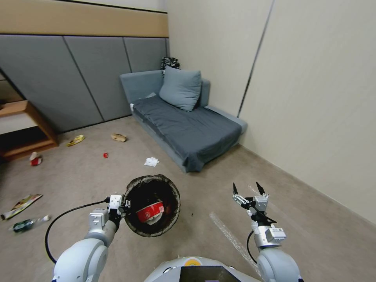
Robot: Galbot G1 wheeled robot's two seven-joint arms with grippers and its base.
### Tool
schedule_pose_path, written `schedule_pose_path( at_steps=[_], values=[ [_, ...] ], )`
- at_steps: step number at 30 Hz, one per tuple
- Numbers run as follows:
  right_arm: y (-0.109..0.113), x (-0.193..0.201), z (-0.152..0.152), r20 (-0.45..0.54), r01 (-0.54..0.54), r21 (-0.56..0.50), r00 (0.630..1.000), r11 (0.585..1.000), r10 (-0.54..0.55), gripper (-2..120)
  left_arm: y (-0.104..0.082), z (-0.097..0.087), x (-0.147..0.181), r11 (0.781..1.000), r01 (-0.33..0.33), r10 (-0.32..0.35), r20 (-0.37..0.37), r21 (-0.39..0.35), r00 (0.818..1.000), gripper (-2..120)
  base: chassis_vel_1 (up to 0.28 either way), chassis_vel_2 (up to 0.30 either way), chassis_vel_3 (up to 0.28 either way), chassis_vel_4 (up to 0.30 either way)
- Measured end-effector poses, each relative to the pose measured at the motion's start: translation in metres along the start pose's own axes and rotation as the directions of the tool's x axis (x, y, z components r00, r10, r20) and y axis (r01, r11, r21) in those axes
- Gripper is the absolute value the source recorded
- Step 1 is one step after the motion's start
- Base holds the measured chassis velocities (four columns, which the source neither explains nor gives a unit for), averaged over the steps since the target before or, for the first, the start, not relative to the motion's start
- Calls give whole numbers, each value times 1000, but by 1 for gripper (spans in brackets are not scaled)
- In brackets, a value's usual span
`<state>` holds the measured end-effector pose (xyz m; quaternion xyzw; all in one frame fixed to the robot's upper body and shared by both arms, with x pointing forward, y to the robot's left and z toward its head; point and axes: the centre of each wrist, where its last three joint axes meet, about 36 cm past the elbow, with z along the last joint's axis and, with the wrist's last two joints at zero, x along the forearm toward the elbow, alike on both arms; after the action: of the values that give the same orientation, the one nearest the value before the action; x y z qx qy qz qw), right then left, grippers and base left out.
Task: Pick up the trash bin, then pick up the garbage from the floor and place it into the trash bin.
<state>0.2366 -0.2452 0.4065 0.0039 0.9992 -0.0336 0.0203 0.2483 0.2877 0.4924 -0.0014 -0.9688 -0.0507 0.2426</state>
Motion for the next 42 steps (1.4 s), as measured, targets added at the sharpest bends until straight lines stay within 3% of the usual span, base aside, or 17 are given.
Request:
schedule_pose_path(
  at_steps=[42],
  values=[
    [4,-6,0,-21,-25,-5,999,1000,25,100,1,1,-3,1000,1,-1,-2,3,1000,1,71,68,72,69]
  ],
)
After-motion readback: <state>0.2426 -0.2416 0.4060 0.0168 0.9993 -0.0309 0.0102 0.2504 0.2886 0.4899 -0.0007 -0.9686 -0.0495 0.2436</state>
